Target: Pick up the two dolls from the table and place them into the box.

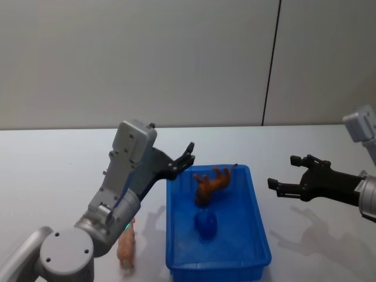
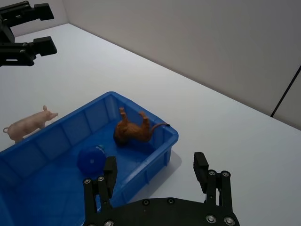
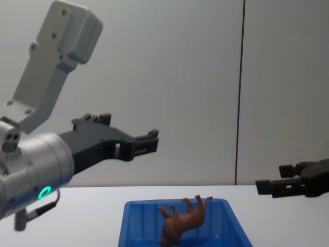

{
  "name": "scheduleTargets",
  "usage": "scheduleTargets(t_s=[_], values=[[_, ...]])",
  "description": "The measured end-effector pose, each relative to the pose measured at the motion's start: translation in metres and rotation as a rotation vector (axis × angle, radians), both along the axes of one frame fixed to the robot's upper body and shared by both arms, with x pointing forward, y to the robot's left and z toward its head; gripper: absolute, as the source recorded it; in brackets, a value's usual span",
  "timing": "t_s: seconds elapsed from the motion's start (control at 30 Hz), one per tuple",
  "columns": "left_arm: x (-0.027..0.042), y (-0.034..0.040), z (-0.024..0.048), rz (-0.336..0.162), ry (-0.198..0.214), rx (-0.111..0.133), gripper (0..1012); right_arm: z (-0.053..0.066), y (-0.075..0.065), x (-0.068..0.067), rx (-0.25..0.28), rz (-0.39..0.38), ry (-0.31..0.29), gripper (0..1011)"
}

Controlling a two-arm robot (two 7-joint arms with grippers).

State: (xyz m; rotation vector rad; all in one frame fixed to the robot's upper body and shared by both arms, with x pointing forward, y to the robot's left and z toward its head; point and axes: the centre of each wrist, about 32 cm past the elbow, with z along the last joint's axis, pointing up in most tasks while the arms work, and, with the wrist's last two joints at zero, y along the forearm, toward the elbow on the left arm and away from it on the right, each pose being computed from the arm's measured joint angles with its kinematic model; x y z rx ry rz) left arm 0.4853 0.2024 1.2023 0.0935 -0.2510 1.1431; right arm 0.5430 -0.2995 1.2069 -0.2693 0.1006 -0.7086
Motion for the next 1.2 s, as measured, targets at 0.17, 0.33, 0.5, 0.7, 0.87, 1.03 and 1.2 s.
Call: scheduleTargets(t_s=[0.17, 0.33, 0.5, 0.7, 0.87, 1.03, 1.2], values=[[-0.0081, 0.0043, -0.0029, 0.031, 0.041, 0.005, 1001, -0.001, -0.004, -0.003, -0.001, -0.006, -0.001, 1001], [-0.0207, 0.0103, -0.0088, 0.074, 0.097, 0.01, 1001, -0.001, -0.006, -0.004, -0.002, -0.008, -0.001, 1001], [-0.0351, 0.0172, -0.0165, 0.122, 0.165, 0.012, 1001, -0.001, -0.008, -0.005, -0.003, -0.011, -0.002, 1001], [-0.0495, 0.0241, -0.0252, 0.161, 0.231, 0.018, 1001, -0.001, -0.009, -0.006, -0.004, -0.012, -0.002, 1001], [-0.0595, 0.0286, -0.0316, 0.185, 0.281, 0.021, 1001, -0.001, -0.01, -0.007, -0.004, -0.013, -0.002, 1001], [-0.0686, 0.0328, -0.039, 0.203, 0.331, 0.026, 1001, -0.002, -0.01, -0.007, -0.004, -0.014, -0.003, 1001], [-0.0746, 0.0356, -0.045, 0.211, 0.37, 0.032, 1001, -0.002, -0.011, -0.007, -0.004, -0.014, -0.003, 1001]])
